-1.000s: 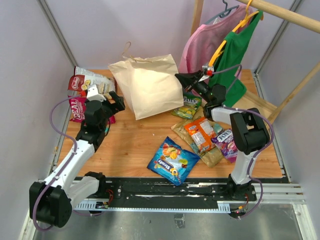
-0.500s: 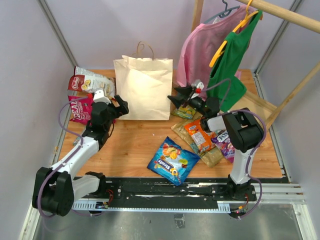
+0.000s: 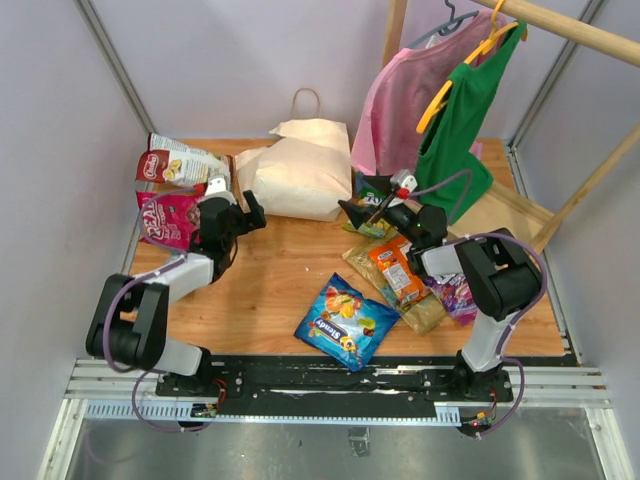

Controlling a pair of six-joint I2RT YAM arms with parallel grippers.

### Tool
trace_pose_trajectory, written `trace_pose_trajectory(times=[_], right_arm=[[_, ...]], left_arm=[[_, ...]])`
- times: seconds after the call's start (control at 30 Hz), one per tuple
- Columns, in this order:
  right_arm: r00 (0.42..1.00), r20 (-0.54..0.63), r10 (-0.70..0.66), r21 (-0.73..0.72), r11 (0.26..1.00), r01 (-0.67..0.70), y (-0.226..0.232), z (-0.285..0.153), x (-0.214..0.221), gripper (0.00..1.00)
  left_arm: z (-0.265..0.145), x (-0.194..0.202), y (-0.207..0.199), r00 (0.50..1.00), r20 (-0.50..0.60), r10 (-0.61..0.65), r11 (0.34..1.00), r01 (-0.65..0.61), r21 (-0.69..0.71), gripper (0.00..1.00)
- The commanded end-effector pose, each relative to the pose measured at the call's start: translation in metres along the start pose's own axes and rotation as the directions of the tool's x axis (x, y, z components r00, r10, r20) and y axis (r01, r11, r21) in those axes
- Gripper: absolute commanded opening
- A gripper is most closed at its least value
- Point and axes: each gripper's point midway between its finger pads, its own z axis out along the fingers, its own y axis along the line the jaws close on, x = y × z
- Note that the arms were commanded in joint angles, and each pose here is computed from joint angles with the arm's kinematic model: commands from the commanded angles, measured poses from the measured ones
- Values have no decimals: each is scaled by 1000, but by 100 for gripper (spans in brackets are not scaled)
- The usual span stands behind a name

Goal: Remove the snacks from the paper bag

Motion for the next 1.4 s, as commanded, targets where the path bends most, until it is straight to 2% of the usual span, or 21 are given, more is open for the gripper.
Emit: trace_pose_trajectory(times=[0.0,0.13,0.23,0.37,0.47,0.57,0.73,0.8,1.0,1.17,1.37], right_arm=[[992,59,110,134,984,-117,-11,9,-18,97],[978,-78,193,292,943,-163,-25,15,-4,93],[919,-211,332,461,863,-206,-46,15,14,92],[856,-315,410,546,816,-190,-59,19,29,94],[798,-375,471,582,790,-193,-67,30,42,95],[735,-398,548,621,751,-224,-74,34,68,95],[657,-373,656,659,685,-309,-95,47,102,93],[645,-374,666,668,676,-311,-105,50,109,93],[609,-382,695,679,658,-325,-123,54,127,90],[572,-339,747,649,626,-433,-116,63,137,85],[517,-276,810,600,565,-566,-100,72,139,75]], left_arm=[[27,-27,-11,999,41,-8,1000,7,16,100],[29,-64,-21,995,97,-3,999,-1,42,100],[19,-87,-36,994,106,17,995,-28,101,100],[-12,-120,-52,989,143,23,985,-46,164,100],[-24,-143,-41,984,179,14,995,-31,96,100],[-6,-153,-21,992,128,19,1000,-20,6,100],[57,-141,-26,997,-74,16,999,-14,39,100],[81,-131,-34,989,-147,13,997,-3,73,100],[139,-80,-32,913,-407,-28,992,77,104,100],[148,-56,-35,883,-467,-52,978,140,156,100],[134,-45,-37,876,-479,-57,970,162,181,100]])
